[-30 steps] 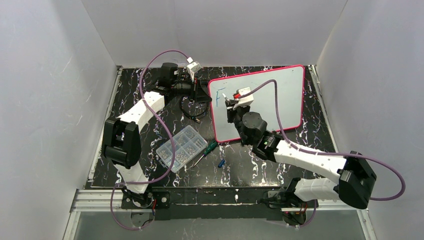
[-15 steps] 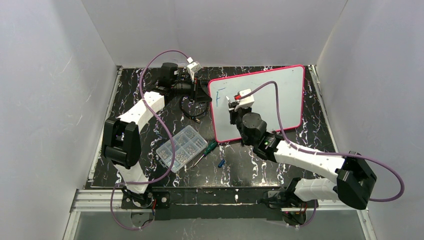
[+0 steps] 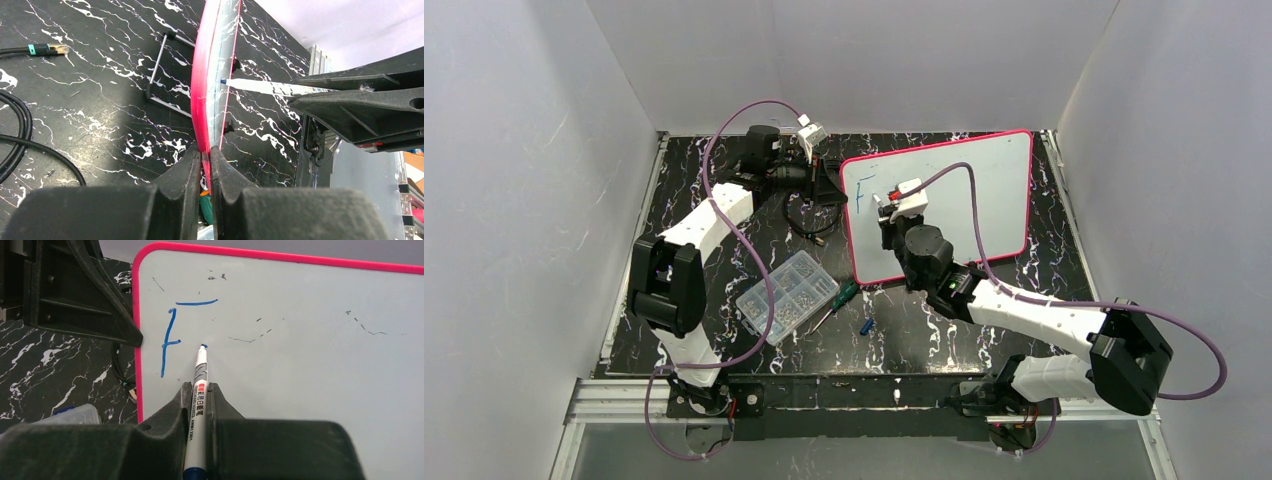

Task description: Write a sentence on the whiteboard

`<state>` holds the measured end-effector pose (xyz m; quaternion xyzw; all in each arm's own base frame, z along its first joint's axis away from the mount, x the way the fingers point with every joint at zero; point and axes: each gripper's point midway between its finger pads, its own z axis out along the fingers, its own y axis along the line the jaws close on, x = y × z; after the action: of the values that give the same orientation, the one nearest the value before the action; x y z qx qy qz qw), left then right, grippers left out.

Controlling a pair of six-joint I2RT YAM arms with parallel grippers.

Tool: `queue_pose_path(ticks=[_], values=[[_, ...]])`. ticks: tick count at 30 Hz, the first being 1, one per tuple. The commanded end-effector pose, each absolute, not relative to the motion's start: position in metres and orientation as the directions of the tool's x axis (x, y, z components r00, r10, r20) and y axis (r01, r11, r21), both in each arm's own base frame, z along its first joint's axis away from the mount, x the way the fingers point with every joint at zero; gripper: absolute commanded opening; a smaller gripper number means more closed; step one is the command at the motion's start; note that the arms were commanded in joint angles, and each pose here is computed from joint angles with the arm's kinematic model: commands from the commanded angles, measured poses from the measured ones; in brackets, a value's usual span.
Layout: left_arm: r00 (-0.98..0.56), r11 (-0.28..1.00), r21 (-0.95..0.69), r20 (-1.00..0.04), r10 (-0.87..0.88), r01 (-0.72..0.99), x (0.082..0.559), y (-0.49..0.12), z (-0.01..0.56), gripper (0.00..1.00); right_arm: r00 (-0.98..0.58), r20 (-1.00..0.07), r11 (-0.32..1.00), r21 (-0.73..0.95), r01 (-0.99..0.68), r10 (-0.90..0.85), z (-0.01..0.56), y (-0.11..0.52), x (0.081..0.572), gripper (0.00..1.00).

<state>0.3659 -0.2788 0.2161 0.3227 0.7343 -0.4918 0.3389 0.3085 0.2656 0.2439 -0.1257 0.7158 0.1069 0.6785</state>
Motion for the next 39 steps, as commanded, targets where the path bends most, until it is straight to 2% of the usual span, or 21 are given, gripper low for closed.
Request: queue_pose_path(ticks=[1,10,19,39], values=[[-0.533,0.244,-0.49,-0.832,0.153,0.837,0.343,-0.282,0.237,0.0,-0.006,-1.0,0.936,0.007,-0.351,0.006,0.261,0.274,0.313,0.01],[-0.533,0.244,-0.49,-0.832,0.153,0.836,0.344,-0.282,0.237,0.0,-0.065,-0.998,0.92,0.014,-0.391,-0.012,0.236,0.275,0.303,0.01],[-0.534,0.245,-0.491,-0.831,0.154,0.836,0.344,-0.282,0.236,0.0,-0.107,-0.994,0.933,0.01,-0.36,-0.031,0.215,0.259,0.296,0.01],[-0.533,0.242,-0.491,-0.832,0.154,0.837,0.344,-0.282,0.236,0.0,0.009,-1.0,0.954,0.013,-0.3,0.016,0.265,0.265,0.317,0.01]])
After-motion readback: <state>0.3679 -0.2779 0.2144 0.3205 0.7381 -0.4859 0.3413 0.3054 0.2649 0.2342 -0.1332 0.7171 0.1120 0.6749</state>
